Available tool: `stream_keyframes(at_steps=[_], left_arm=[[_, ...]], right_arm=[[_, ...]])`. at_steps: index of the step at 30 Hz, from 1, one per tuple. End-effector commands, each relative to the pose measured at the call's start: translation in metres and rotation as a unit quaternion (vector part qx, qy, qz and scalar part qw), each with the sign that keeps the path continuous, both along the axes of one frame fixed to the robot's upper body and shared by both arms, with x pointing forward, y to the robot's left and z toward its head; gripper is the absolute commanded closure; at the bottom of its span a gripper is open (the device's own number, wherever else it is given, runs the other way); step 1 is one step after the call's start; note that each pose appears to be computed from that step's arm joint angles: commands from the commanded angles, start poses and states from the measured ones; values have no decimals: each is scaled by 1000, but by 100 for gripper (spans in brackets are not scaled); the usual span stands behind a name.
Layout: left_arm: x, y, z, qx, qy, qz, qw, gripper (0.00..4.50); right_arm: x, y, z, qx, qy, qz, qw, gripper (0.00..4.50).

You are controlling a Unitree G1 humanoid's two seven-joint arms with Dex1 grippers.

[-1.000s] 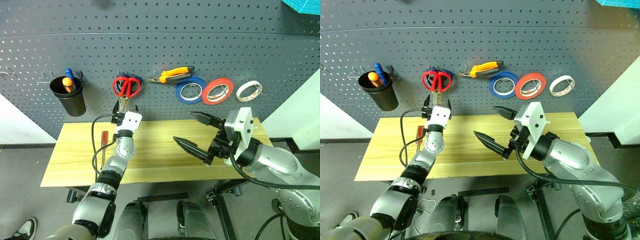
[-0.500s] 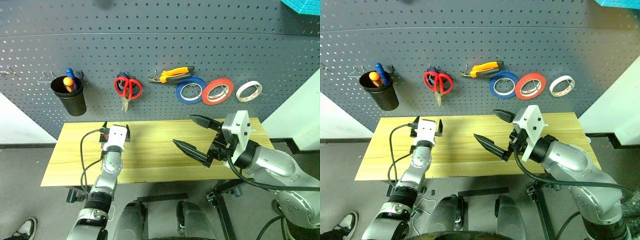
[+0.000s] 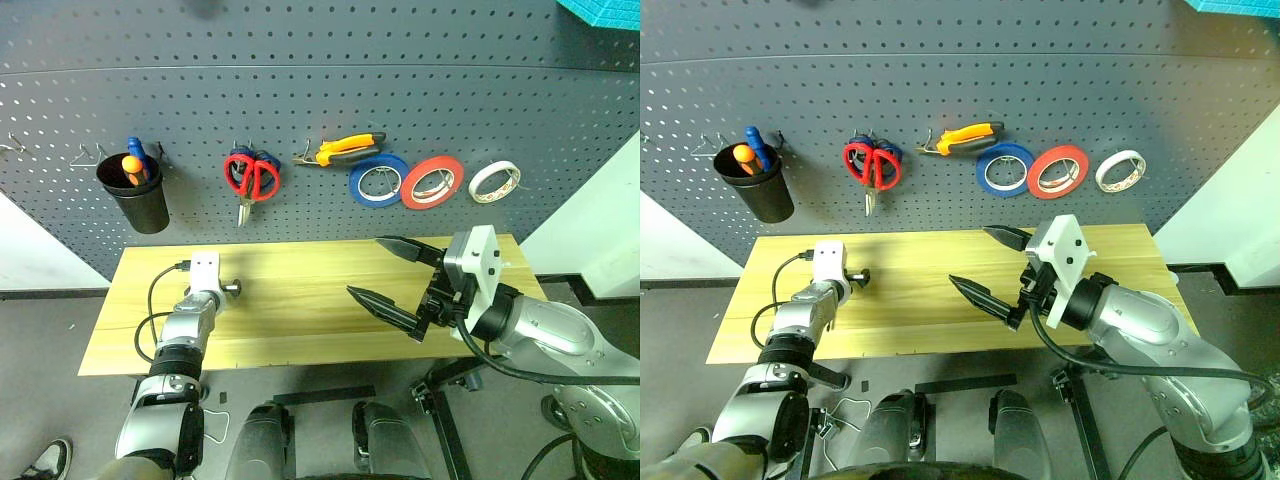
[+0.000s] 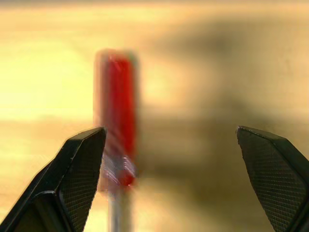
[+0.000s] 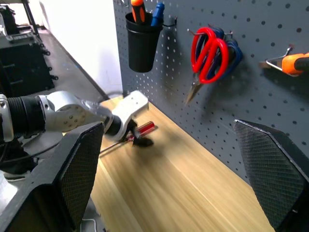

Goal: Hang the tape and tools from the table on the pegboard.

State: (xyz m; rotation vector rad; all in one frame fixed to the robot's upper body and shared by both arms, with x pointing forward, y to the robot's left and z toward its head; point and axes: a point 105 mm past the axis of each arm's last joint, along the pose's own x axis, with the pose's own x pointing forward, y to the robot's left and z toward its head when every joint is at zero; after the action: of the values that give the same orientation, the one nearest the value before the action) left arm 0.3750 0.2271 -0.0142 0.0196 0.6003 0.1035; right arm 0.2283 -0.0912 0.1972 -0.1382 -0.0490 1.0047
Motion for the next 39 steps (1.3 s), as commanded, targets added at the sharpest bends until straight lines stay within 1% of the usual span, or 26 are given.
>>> stream_keyframes(at_steps=[1,7,12,15,17,19,22,24,27,34,39], left_arm=[[-2,6,-2,-13,21,10,1000,2],[-3,17,6,0,14,18,1000,2],[3,30,45,33,-48,18,998,2],[8,33,70,38,-82,18,996,2],[9,35,81,40,-93,20,995,2],[8,35,86,39,-97,23,994,2],[6,37,85,33,-91,32,995,2],[3,42,75,35,-79,39,995,2],[-1,45,60,36,-60,43,997,2],[-4,44,51,33,-49,41,997,2],[-9,45,43,32,-38,45,998,2]], right_arm=[[-9,5,9,-1,-19,18,1000,0],[-10,5,8,-3,-16,20,1000,0],[-10,5,4,-9,-8,21,1000,0],[-11,5,2,-7,-4,24,1000,0],[-11,6,-2,-13,6,29,999,0],[-11,7,-10,-29,18,33,999,0],[-6,11,-30,-57,37,26,997,0],[2,17,-53,-95,44,16,994,0],[20,29,-77,-99,48,-4,994,0],[45,49,-103,-102,44,-15,994,0],[52,54,-112,-95,52,-10,994,0]])
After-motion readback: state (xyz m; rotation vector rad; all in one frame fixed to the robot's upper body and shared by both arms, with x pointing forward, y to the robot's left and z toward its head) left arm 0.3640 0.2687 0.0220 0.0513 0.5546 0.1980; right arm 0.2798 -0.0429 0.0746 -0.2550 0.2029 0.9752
